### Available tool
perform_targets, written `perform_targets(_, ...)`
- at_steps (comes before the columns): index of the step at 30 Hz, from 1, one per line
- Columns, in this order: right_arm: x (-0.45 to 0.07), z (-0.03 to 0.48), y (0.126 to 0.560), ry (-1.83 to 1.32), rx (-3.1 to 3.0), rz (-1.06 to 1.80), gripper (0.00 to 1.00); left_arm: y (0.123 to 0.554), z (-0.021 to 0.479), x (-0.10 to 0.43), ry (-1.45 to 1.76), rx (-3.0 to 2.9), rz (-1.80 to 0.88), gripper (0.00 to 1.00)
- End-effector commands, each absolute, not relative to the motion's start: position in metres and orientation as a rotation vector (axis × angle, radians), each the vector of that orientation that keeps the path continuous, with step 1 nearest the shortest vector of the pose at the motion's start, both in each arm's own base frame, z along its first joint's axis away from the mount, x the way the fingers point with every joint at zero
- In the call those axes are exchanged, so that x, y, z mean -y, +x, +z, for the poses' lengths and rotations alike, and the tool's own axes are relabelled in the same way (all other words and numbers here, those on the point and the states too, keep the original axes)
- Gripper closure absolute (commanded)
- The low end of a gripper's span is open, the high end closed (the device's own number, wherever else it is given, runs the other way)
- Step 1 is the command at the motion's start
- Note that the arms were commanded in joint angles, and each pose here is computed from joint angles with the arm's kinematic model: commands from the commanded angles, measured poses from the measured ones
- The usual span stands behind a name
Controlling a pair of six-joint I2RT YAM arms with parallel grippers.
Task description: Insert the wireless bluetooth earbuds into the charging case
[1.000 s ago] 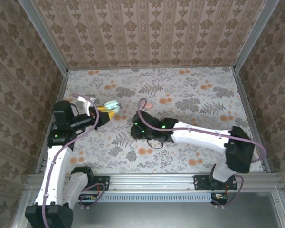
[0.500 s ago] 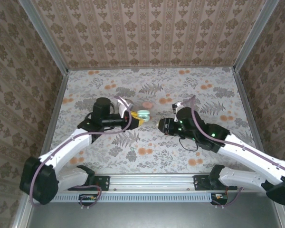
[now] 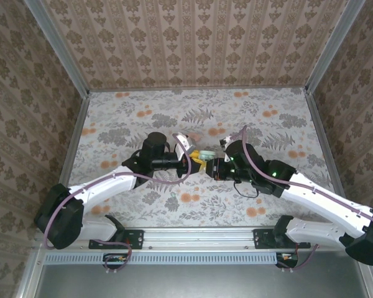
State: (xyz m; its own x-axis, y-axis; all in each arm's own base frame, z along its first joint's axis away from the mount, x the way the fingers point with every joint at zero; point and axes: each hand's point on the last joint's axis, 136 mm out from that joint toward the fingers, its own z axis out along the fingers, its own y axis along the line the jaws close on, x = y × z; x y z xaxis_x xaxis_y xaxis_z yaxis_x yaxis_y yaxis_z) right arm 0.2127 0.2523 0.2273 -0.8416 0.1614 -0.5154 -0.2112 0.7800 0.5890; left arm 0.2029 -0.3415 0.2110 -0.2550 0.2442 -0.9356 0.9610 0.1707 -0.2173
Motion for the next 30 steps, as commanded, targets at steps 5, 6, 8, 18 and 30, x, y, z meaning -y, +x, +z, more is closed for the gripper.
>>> perform_targets(5, -0.258, 0.250, 0.223, -0.064, -2.372, 0.888, 0.79, 0.205, 0.222, 0.348, 1.170, -1.565, -1.082, 0.87)
perform_targets(6, -0.258, 0.251, 0.225, -0.064, -2.370, 0.882, 0.79, 0.205, 0.221, 0.347, 1.172, -1.565, -1.079, 0.87)
perform_targets(8, -0.256, 0.256, 0.228, -0.064, -2.361, 0.869, 0.79, 0.204, 0.219, 0.347, 1.173, -1.568, -1.070, 0.87)
perform_targets(18, -0.245, 0.261, 0.228, -0.047, -2.361, 0.842, 0.80, 0.206, 0.213, 0.344, 1.180, -1.574, -1.037, 0.87)
perform_targets(30, -0.243, 0.242, 0.238, -0.025, -2.393, 0.766, 0.80, 0.201, 0.216, 0.343, 1.214, -1.547, -1.028, 0.88)
